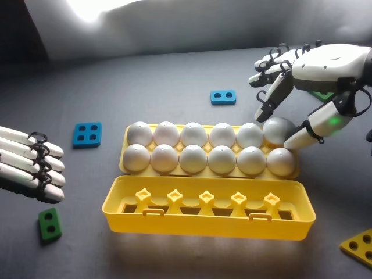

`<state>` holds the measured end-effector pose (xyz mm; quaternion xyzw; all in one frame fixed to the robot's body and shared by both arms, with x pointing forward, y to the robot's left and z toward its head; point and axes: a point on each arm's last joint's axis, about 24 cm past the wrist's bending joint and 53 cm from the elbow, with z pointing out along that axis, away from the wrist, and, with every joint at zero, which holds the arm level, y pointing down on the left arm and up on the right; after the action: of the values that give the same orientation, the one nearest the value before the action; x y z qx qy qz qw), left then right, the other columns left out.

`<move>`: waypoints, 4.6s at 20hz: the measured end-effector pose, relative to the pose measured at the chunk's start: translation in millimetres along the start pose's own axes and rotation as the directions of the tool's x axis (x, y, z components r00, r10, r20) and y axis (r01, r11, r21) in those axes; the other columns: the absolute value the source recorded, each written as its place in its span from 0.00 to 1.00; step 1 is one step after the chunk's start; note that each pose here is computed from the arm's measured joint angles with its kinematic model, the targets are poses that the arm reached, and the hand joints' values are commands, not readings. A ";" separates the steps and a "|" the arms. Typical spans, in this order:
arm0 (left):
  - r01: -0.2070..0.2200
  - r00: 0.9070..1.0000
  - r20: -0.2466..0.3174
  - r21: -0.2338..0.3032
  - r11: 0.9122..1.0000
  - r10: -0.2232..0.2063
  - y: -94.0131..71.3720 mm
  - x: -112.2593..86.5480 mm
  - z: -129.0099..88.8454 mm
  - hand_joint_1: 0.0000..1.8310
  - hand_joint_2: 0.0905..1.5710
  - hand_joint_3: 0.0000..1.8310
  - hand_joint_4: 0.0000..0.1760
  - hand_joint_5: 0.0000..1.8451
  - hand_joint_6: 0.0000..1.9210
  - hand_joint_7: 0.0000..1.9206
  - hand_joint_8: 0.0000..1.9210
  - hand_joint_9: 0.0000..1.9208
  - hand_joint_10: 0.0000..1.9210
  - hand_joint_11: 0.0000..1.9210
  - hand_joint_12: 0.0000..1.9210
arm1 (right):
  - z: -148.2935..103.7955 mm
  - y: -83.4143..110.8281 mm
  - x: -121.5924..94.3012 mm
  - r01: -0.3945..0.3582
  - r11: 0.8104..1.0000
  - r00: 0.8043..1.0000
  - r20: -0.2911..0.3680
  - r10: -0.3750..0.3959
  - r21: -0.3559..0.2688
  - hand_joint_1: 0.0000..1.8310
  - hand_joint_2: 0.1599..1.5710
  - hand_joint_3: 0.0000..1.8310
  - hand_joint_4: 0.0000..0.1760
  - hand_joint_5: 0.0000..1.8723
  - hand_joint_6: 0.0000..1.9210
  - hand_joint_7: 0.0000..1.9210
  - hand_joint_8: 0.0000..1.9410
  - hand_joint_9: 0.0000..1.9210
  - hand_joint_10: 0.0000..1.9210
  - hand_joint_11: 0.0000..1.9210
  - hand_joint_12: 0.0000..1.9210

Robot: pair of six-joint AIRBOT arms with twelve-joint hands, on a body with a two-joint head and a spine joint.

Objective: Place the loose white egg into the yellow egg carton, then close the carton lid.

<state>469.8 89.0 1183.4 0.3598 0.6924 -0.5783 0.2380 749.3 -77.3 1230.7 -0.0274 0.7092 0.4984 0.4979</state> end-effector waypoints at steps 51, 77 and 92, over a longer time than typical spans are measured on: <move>0.081 0.996 -0.034 -0.079 0.994 -0.084 -1.2 44.5 72.3 0.00 0.73 0.00 0.00 0.09 0.01 0.05 0.01 0.02 0.01 0.00 0.00 | -154.7 32.2 -48.7 0.224 0.972 0.973 0.035 -0.227 0.078 0.29 0.46 0.00 0.00 0.00 0.00 0.00 0.00 0.00 0.00 0.00 0.00; 0.108 0.994 0.038 -0.091 0.990 -0.105 4.6 14.9 74.0 0.00 0.75 0.00 0.00 0.09 0.01 0.05 0.00 0.01 0.00 0.00 0.00 | -155.2 27.1 -43.1 0.234 0.968 0.972 0.012 -0.236 0.090 0.27 0.45 0.00 0.00 0.00 0.00 0.00 0.00 0.00 0.00 0.00 0.00; 0.163 0.973 0.188 -0.126 0.979 -0.138 32.4 -35.6 52.5 0.00 0.75 0.00 0.00 0.09 0.01 0.04 0.01 0.01 0.00 0.00 0.00 | -155.2 27.0 -42.7 0.234 0.968 0.972 0.011 -0.236 0.090 0.28 0.45 0.00 0.00 0.01 0.00 0.00 0.00 0.00 0.00 0.00 0.00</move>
<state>512.7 32.3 1178.0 0.2355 0.7325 -0.5745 0.2790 650.9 -197.3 1281.6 -0.0840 0.7169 0.4042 0.5618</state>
